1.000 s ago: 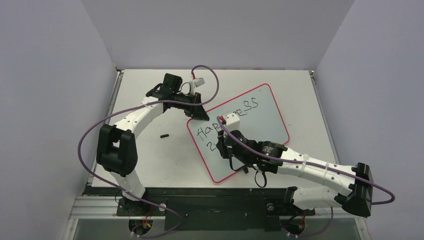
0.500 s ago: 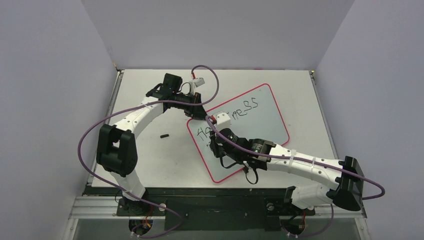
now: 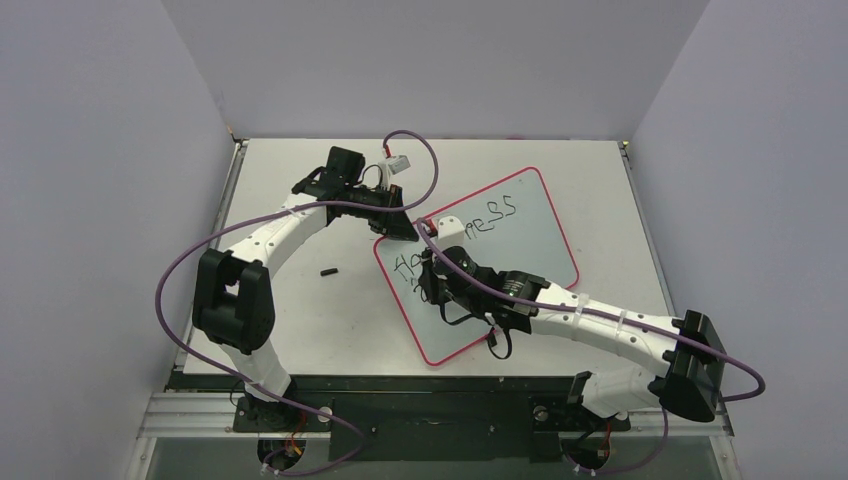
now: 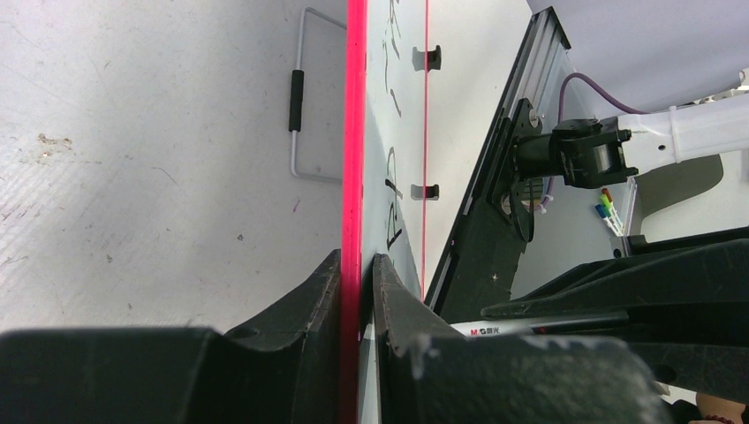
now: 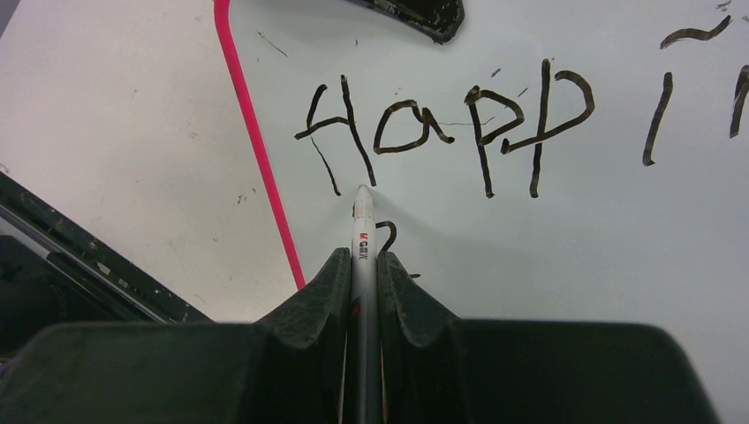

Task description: Write a sentence on the whiteboard

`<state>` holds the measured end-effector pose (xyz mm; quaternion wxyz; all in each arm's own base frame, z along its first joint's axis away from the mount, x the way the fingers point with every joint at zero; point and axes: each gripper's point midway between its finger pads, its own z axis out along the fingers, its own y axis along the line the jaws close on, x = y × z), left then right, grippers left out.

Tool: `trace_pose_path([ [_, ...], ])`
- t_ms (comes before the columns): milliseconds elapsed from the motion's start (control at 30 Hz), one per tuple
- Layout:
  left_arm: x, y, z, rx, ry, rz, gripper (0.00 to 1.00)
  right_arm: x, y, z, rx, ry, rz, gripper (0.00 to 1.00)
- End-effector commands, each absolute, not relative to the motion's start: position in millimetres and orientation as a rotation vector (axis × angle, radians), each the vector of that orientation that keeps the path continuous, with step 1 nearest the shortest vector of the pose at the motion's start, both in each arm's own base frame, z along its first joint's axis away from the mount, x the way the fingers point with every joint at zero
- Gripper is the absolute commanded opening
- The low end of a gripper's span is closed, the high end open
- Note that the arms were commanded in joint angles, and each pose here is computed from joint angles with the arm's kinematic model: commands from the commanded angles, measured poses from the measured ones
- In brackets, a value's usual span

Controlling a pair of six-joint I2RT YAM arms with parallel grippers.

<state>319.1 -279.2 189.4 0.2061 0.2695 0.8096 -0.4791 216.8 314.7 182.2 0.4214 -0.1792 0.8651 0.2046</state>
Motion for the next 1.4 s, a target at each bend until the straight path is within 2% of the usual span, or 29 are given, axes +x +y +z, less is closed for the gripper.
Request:
trace_pose_path([
  [0, 320.9, -283.3, 216.9, 0.822, 2.128, -1.290, 0.00, 228.0, 304.3, 175.4, -0.381, 2.166, 0.486, 0.00],
  [333, 322.5, -283.8, 219.1, 0.822, 2.123, -1.287, 0.00, 216.2, 304.5, 178.5, -0.427, 2.169, 0.523, 0.00],
  [600, 322.7, -283.8, 221.8, 0.823, 2.120, -1.284, 0.00, 209.1, 292.9, 213.6, -0.387, 2.082, 0.584, 0.00],
  [1367, 321.4, -284.0, 221.6, 0.828, 2.118, -1.283, 0.00, 226.3, 279.9, 170.4, -0.366, 2.157, 0.424, 0.00],
])
